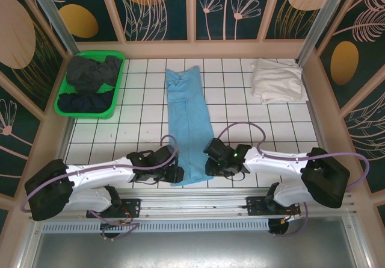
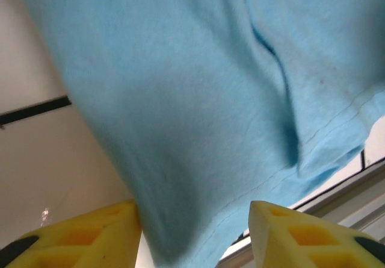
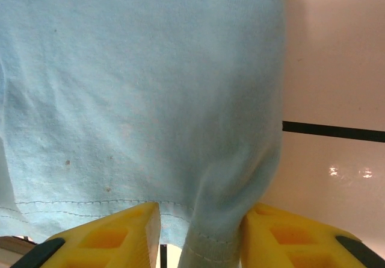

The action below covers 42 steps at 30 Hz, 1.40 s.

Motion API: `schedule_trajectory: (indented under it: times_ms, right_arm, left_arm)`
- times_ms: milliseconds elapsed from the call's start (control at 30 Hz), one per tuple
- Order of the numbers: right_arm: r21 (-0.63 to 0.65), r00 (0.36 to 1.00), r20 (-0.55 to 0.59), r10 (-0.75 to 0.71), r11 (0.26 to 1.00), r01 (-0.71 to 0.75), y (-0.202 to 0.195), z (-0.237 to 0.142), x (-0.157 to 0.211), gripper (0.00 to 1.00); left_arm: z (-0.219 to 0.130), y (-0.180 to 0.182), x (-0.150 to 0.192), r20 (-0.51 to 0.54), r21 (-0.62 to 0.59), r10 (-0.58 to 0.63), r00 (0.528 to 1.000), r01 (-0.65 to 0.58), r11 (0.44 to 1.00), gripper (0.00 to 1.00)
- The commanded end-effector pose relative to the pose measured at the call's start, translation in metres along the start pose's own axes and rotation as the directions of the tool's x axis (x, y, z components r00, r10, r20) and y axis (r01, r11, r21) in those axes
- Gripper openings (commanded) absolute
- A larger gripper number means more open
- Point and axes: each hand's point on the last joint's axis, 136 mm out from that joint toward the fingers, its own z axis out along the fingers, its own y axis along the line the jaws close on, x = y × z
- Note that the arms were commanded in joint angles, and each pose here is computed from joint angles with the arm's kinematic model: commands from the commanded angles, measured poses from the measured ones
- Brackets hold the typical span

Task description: Fold and stack the t-shirts

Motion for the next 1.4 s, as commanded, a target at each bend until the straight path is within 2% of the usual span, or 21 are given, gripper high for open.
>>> schedule_trajectory:
  times_ms: [0,100,167,333,400,467,567,667,867,1067,1233,1367]
  right_arm:
    - [0.014,1.0,0.006,0.001,1.0,-0.001,-0.001,0.002,0.001,0.38]
    - [0.016,1.0,-0.001,0.004,1.0,-0.004,-0.002,0.002,0.005,0.37]
    - [0.015,1.0,-0.001,0.002,1.0,-0.002,-0.001,0.002,0.006,0.33]
    - [0.016,0.999,0.04,-0.021,1.0,0.021,0.006,-0.008,-0.006,0.13]
    - [0.023,0.996,0.086,-0.036,0.999,0.034,0.01,-0.018,-0.02,0.04]
    - [0.012,0.99,0.13,-0.054,0.999,0.053,0.018,-0.027,-0.035,0.0]
    - [-0.002,0.973,0.222,-0.06,0.998,0.062,0.028,-0.043,-0.067,0.0]
    - [-0.034,0.949,0.311,-0.058,0.997,0.072,0.038,-0.058,-0.102,0.0]
    - [-0.08,0.895,0.444,-0.029,0.994,0.072,0.043,-0.073,-0.177,0.0]
    - [-0.066,0.899,0.436,-0.052,0.994,0.09,0.036,-0.06,-0.236,0.0]
    - [-0.093,0.915,0.399,-0.05,0.991,0.095,0.033,-0.038,-0.262,0.0]
    - [-0.125,0.928,0.369,-0.056,0.986,0.109,0.037,-0.022,-0.278,0.0]
  left_arm:
    - [0.003,0.016,0.024,-0.079,-0.026,-0.009,0.997,0.007,1.0,0.53]
    - [0.008,0.012,0.03,-0.093,0.02,-0.013,0.996,0.015,1.0,0.51]
    - [0.008,0.004,0.027,-0.086,0.058,-0.004,0.996,0.009,0.998,0.45]
    - [0.002,-0.02,0.016,-0.048,0.157,0.029,0.998,-0.021,0.987,0.2]
    - [-0.005,-0.03,0.004,-0.003,0.175,0.043,0.999,-0.042,0.984,0.01]
    - [-0.014,-0.033,-0.013,0.064,0.153,0.051,0.997,-0.06,0.986,0.0]
    - [-0.03,-0.026,-0.051,0.178,0.077,0.04,0.983,-0.055,0.996,0.0]
    - [-0.04,-0.013,-0.093,0.281,0.069,-0.007,0.96,-0.013,0.998,0.0]
    - [-0.042,0.017,-0.168,0.396,0.005,-0.073,0.915,0.077,0.997,0.0]
    - [-0.034,0.04,-0.22,0.417,-0.021,-0.099,0.904,0.118,0.993,0.0]
    - [-0.018,0.063,-0.245,0.394,-0.037,-0.125,0.91,0.151,0.988,0.0]
    - [-0.005,0.068,-0.267,0.371,-0.013,-0.135,0.919,0.15,0.989,0.0]
